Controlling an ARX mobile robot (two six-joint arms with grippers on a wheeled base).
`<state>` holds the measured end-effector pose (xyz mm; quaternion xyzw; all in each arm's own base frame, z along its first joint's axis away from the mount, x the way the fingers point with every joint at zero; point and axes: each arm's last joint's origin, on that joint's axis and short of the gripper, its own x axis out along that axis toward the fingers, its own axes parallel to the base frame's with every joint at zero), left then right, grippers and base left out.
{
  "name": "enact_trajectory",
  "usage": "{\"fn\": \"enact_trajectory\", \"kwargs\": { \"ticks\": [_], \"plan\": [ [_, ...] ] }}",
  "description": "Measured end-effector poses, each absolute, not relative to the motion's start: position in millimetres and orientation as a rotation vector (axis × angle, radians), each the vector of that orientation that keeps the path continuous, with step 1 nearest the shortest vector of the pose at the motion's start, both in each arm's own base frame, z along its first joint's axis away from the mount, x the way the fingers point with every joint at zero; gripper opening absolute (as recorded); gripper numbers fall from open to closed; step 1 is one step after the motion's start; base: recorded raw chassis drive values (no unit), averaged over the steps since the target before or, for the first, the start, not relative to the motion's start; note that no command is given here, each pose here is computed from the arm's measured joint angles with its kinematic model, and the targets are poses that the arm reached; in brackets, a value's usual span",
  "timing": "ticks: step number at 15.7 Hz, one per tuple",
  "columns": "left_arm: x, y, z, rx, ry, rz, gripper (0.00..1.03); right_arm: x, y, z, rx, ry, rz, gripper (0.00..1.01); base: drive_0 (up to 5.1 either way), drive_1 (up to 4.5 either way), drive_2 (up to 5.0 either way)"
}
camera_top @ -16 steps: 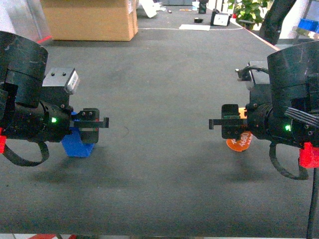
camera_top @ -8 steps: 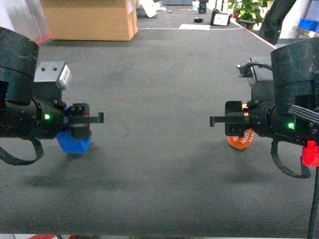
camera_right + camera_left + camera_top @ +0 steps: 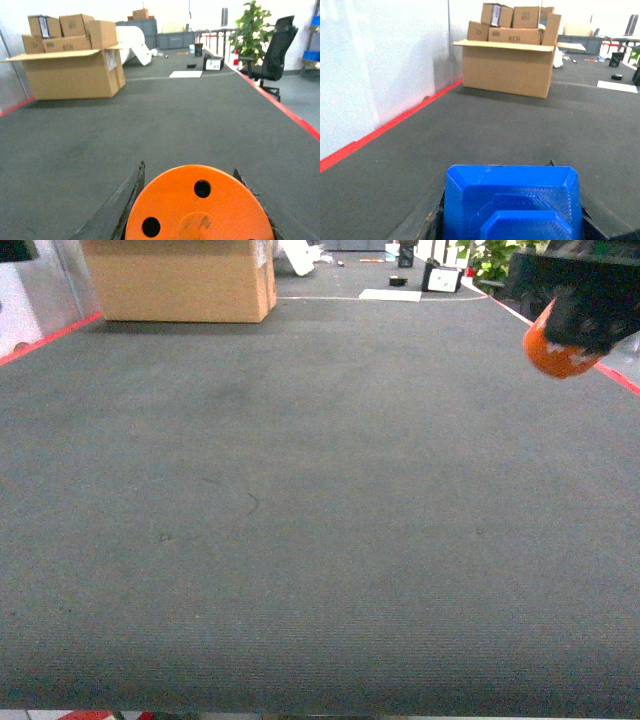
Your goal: Sort blue parts and orange caps into right shelf containers
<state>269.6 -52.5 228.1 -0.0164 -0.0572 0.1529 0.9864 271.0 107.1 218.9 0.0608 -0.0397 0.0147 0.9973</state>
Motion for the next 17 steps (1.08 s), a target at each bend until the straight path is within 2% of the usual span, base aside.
{"fn": "enact_trajectory", "kwargs": {
  "ticks": [3, 4, 6, 7, 8, 9, 10, 11, 14, 17],
  "plan": [
    [219, -64, 234, -0.035, -0.227, 0.344, 0.44, 214, 99, 245, 0.132, -0.223, -0.007, 0.45, 0.0, 0.00, 0.0],
    [213, -63, 232, -0.019, -0.224, 0.353, 0.44, 206, 97, 248, 0.099, -0.233, -0.037, 0.45, 0.0, 0.00, 0.0],
    [213, -63, 232, -0.004, -0.211, 0.356, 0.44, 205, 99, 243, 0.026, -0.199, -0.033, 0.45, 0.0, 0.00, 0.0],
    [214, -59, 230, 0.036, -0.132, 0.289, 0.44, 205, 99, 241, -0.006, -0.139, -0.017, 0.45, 0.0, 0.00, 0.0],
    [206, -50, 227, 0.045, -0.056, 0.142, 0.44, 199, 89, 237, -0.029, -0.046, 0.016, 0.45, 0.0, 0.00, 0.0],
    [192, -40, 218, 0.029, -0.013, 0.049, 0.44, 187, 70, 227, -0.027, -0.005, -0.006, 0.45, 0.0, 0.00, 0.0],
    [183, -34, 207, 0.024, 0.010, 0.012, 0.44, 178, 56, 215, -0.021, 0.009, -0.019, 0.45, 0.0, 0.00, 0.0],
    [176, -29, 198, 0.019, 0.025, -0.006, 0.44, 171, 47, 207, -0.020, 0.016, -0.004, 0.45, 0.0, 0.00, 0.0],
    [157, -16, 189, 0.007, 0.007, 0.007, 0.44, 153, 27, 193, -0.015, 0.008, -0.005, 0.45, 0.0, 0.00, 0.0],
    [150, -13, 183, 0.008, 0.017, -0.001, 0.44, 146, 20, 186, -0.014, 0.015, -0.006, 0.45, 0.0, 0.00, 0.0]
  ]
}}
